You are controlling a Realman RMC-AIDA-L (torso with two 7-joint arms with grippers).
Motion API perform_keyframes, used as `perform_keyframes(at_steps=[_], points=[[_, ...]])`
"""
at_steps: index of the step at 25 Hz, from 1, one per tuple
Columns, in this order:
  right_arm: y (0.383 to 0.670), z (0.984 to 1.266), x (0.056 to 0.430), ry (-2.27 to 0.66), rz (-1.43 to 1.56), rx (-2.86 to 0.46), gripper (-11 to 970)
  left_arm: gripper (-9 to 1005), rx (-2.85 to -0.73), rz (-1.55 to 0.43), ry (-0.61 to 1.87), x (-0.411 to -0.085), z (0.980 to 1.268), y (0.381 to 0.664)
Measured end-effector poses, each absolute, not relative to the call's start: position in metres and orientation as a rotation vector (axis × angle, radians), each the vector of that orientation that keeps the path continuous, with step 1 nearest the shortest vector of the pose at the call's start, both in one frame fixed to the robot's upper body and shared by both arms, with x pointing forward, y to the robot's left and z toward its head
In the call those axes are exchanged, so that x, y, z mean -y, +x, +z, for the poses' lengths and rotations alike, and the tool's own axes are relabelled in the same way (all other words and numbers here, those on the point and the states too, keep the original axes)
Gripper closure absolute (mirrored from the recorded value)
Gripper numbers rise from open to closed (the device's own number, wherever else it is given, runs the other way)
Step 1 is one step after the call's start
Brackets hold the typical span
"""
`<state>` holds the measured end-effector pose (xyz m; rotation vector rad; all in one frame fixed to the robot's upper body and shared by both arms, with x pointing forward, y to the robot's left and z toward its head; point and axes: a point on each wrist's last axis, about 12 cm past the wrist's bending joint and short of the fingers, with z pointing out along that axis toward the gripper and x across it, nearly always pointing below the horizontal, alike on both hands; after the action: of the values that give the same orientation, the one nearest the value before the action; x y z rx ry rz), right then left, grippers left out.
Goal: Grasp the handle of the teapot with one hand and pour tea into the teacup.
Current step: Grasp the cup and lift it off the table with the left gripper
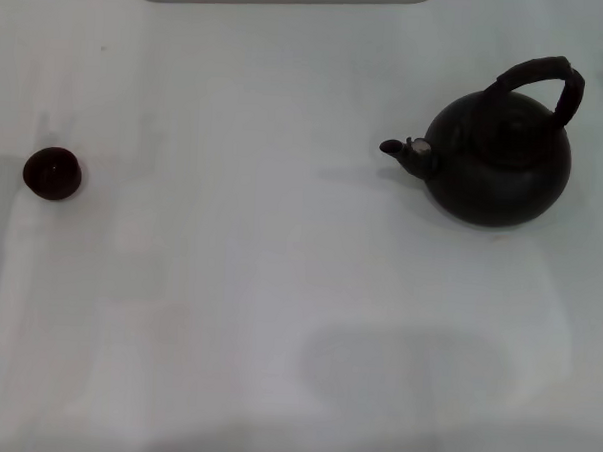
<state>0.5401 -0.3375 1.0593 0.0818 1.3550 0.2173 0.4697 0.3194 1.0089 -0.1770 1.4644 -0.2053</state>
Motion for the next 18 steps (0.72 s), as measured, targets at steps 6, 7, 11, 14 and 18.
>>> perform_keyframes(at_steps=[6, 7, 11, 14, 18], points=[[0.5405, 1.0459, 0.3424, 0.119, 0.187, -1.460, 89, 120, -1.465, -0.206, -0.176, -0.3192, 1.0090, 0.4703], [0.5401, 1.0457, 0.3427, 0.121, 0.186, -1.460, 89, 120, -1.464, -0.206, -0.176, -0.3191, 1.0091, 0.4704], [0.5394, 1.0456, 0.3431, 0.123, 0.185, -1.458, 88, 120, -1.441, -0.211, -0.168, -0.3185, 1.0124, 0.4717], [0.5394, 1.0456, 0.3430, 0.123, 0.185, -1.458, 88, 120, -1.435, -0.214, -0.164, -0.3179, 1.0135, 0.4731], [0.5389, 1.0455, 0.3431, 0.123, 0.185, -1.457, 88, 121, -1.434, -0.214, -0.164, -0.3180, 1.0136, 0.4731]])
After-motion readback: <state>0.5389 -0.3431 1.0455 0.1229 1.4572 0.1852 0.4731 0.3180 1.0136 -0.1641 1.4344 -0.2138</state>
